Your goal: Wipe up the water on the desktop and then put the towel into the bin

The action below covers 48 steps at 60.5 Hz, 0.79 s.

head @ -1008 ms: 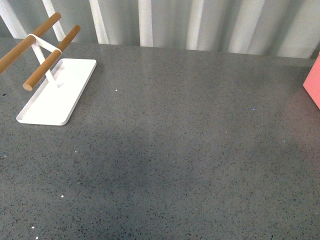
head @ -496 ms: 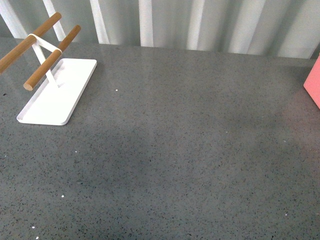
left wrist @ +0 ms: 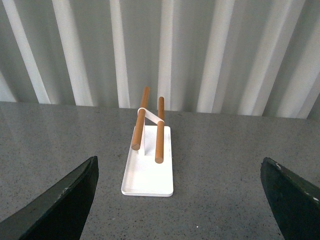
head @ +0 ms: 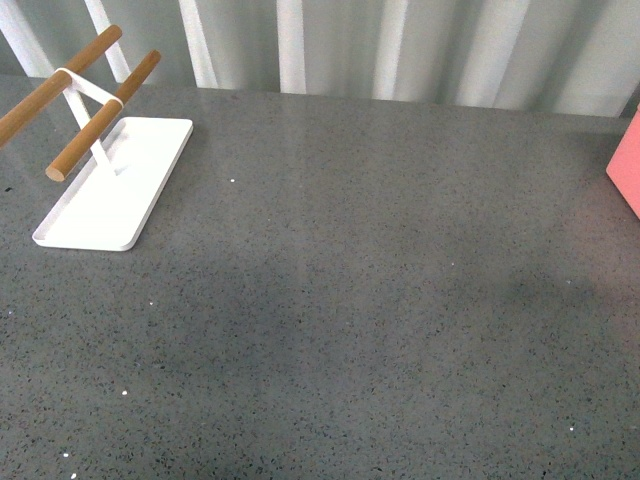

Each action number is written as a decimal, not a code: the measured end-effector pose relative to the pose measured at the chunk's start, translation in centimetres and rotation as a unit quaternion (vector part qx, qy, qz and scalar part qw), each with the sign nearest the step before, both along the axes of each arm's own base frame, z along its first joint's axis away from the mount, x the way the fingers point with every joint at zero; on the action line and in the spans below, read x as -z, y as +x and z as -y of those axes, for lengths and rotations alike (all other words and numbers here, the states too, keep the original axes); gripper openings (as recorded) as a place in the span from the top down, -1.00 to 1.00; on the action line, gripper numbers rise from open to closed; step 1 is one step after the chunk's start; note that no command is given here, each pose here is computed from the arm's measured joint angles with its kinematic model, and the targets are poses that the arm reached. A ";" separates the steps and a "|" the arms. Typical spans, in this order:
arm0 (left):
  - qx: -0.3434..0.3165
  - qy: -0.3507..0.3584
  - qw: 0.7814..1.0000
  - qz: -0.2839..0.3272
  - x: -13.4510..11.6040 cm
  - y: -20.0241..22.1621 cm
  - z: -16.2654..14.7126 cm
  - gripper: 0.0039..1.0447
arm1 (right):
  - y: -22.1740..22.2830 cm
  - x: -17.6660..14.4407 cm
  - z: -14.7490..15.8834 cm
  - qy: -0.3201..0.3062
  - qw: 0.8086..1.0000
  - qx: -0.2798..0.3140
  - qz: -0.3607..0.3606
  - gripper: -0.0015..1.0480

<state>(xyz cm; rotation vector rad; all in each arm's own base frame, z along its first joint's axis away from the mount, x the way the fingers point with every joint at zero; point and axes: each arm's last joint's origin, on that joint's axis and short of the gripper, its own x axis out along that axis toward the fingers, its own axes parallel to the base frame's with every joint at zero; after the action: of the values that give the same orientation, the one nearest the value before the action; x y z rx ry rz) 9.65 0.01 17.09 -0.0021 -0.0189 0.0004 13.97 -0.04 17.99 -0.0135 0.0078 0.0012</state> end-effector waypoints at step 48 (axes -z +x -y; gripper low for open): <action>0.000 0.000 1.000 0.000 0.0 0.0 0.0 -0.87 | -2.7 1.2 0.0 0.000 1.000 0.000 0.008 0.94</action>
<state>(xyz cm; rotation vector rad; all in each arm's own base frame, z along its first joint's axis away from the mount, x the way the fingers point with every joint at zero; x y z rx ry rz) 9.65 0.01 17.09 -0.0021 -0.0189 0.0004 11.31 -0.02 16.83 -0.0128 -0.0086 0.0015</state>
